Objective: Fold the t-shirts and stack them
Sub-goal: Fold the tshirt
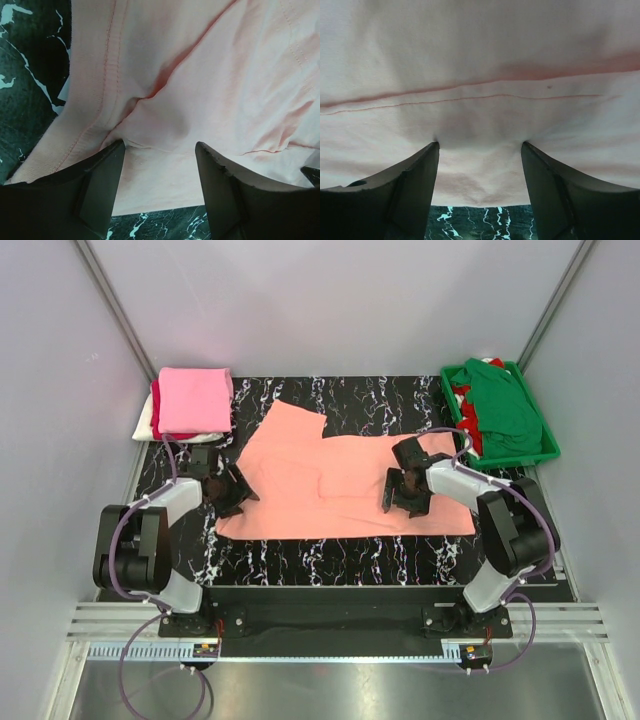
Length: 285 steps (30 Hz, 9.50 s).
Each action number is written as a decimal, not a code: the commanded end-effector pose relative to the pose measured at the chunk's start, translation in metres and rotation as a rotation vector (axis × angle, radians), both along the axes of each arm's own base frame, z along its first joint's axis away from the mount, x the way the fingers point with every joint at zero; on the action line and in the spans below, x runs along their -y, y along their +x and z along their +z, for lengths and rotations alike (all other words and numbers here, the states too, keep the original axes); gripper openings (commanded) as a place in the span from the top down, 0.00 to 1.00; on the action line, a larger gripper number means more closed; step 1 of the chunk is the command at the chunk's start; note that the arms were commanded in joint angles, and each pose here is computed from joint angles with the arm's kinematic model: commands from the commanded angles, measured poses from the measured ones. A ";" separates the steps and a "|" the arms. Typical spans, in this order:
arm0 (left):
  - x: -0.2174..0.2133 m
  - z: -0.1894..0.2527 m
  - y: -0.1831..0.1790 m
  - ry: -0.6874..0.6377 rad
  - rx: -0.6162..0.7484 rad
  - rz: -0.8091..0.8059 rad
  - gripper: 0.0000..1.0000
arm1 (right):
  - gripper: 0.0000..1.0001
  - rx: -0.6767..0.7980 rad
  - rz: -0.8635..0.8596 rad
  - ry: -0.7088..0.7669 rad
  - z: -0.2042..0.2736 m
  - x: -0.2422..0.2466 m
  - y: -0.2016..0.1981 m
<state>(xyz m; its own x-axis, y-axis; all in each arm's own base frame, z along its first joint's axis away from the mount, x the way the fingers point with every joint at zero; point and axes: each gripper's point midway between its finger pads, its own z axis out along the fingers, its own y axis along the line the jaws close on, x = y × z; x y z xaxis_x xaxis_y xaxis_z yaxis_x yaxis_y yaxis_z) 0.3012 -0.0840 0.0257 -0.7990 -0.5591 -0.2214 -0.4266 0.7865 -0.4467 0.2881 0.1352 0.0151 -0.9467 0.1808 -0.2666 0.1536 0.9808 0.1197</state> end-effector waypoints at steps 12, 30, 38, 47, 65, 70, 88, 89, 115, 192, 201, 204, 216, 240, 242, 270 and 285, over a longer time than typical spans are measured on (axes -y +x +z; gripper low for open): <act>0.010 -0.014 -0.106 -0.030 -0.074 0.041 0.33 | 0.27 -0.130 -0.149 0.161 -0.007 -0.014 -0.107; 0.012 0.164 0.030 0.232 0.358 -0.202 0.16 | 0.04 0.185 -0.088 -0.029 0.119 -0.006 -0.052; 0.018 0.117 0.208 0.187 0.314 -0.367 0.25 | 0.04 0.188 -0.044 0.036 0.123 -0.011 -0.035; 0.026 0.050 0.288 0.108 0.296 -0.372 0.27 | 0.05 0.139 -0.006 0.070 0.109 -0.015 -0.049; 0.047 -0.006 0.264 0.069 0.202 -0.382 0.61 | 0.05 0.131 -0.048 0.033 0.097 0.008 -0.058; 0.046 -0.001 0.266 0.076 0.210 -0.385 0.96 | 0.05 0.116 -0.051 0.047 0.092 0.011 -0.056; 0.034 0.127 0.214 0.138 0.373 -0.385 1.00 | 0.16 0.146 -0.352 -0.032 0.097 0.112 0.095; 0.035 0.129 0.209 0.133 0.380 -0.385 1.00 | 0.17 0.137 -0.373 -0.077 0.091 0.122 0.106; -0.007 0.134 0.202 0.135 0.360 -0.276 1.00 | 0.74 0.028 -0.485 -0.257 -0.009 0.165 0.162; -0.011 0.106 -0.102 0.109 0.124 -0.247 0.56 | 0.61 0.079 -0.596 -0.076 0.044 0.181 0.038; -0.010 0.122 -0.088 0.113 0.195 -0.207 0.43 | 0.12 0.169 -0.614 0.013 0.082 0.176 0.051; -0.008 0.112 -0.072 0.098 0.188 -0.180 0.47 | 0.19 0.220 -0.531 0.139 0.092 0.150 0.063; 0.016 0.025 -0.022 0.063 0.024 -0.153 0.58 | 0.31 0.078 -0.284 0.184 0.028 0.068 0.075; 0.179 0.075 0.249 -0.034 0.276 -0.530 0.56 | 0.24 -0.257 0.146 0.610 0.082 -0.172 -0.130; 0.194 0.102 0.252 -0.052 0.370 -0.558 0.48 | 0.22 -0.198 0.129 0.569 0.101 -0.165 -0.119; -0.010 0.153 -0.030 0.242 0.364 -0.241 0.20 | 0.34 0.057 0.082 0.525 0.065 -0.214 0.173; -0.027 0.139 -0.050 0.317 0.394 -0.227 0.19 | 0.37 -0.002 0.070 0.675 0.052 -0.261 0.185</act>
<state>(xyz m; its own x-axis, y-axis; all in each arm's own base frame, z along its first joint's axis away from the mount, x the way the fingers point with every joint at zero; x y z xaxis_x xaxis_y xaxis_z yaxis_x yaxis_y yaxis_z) 0.2406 -0.0614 0.1560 -0.7622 -0.2468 -0.5985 -0.0931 0.9566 -0.2760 0.4752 0.3739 0.0489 -0.9573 0.2616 -0.1233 0.1208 0.7490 0.6515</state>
